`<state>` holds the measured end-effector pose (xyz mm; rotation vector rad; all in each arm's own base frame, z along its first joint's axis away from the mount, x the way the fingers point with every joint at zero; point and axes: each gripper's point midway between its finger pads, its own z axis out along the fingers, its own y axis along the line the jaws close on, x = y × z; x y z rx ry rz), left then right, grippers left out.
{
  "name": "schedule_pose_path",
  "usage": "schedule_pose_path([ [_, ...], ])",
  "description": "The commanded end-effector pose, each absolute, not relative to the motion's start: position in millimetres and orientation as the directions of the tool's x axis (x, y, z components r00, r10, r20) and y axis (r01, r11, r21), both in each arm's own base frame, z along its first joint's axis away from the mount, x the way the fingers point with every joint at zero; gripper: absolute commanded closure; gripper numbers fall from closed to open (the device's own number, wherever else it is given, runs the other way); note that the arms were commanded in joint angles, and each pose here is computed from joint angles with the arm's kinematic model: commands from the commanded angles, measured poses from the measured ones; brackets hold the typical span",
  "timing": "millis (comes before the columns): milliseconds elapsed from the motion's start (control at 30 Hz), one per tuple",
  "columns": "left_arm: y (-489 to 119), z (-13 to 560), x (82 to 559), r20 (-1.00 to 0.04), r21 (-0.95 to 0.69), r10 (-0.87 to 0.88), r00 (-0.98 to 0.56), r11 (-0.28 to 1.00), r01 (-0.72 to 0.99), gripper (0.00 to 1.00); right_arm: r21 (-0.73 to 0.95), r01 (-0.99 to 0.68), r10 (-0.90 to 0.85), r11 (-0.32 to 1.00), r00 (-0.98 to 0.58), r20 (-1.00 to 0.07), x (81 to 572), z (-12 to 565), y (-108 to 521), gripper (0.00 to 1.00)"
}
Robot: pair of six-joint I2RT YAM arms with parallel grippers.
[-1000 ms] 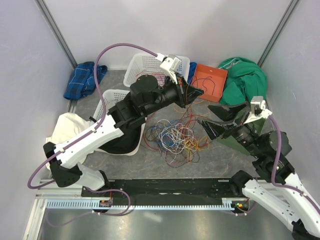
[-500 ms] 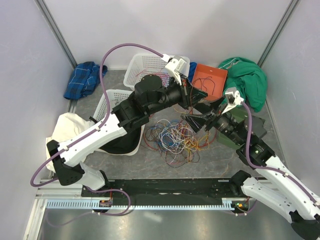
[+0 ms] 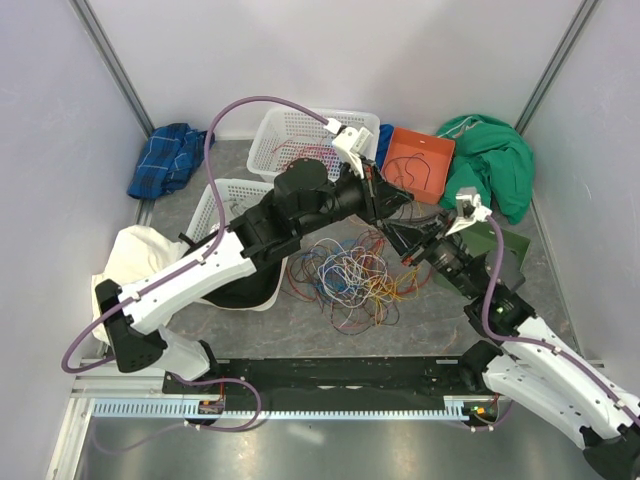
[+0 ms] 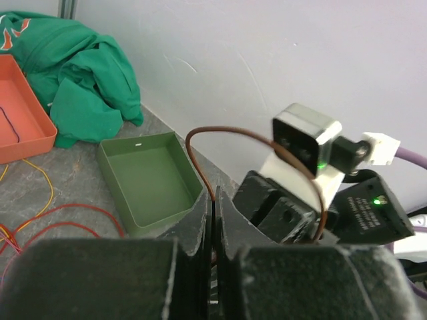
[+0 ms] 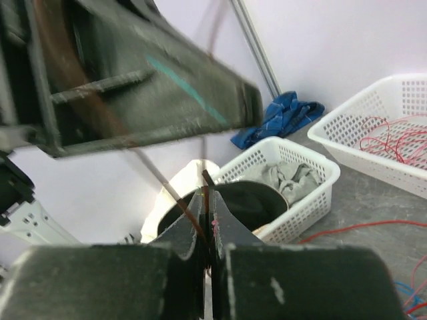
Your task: Untangle the cables
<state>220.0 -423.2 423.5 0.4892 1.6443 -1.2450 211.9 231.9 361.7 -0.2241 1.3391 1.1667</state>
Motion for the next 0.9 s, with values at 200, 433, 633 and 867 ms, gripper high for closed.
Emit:
schedule_pose_path([
  [200, -344, 384, 252, -0.892, -0.451, -0.325, -0.314, 0.685, 0.572, 0.0, 0.497, -0.435, 0.517, 0.751, -0.08, -0.852, 237, 365, 158, 1.0],
  [433, -257, 322, 265, -0.867, -0.489, -0.431, -0.251, 0.835, 0.255, 0.0, 0.47, -0.087, 0.473, 0.879, 0.024, -0.881, 261, 384, 97, 1.0],
  [633, -233, 273, 254, -0.806, -0.572, -0.516, -0.291, 0.806, 0.155, 0.0, 0.416, 0.2, 0.403, 0.887, 0.106, -0.909, 268, 393, 49, 1.0],
  [867, -233, 225, 248, -0.75, -0.623, -0.558, -0.356, 0.776, 0.096, 0.0, 0.358, 0.41, 0.309, 0.839, 0.183, -0.933, 255, 406, 1, 1.0],
])
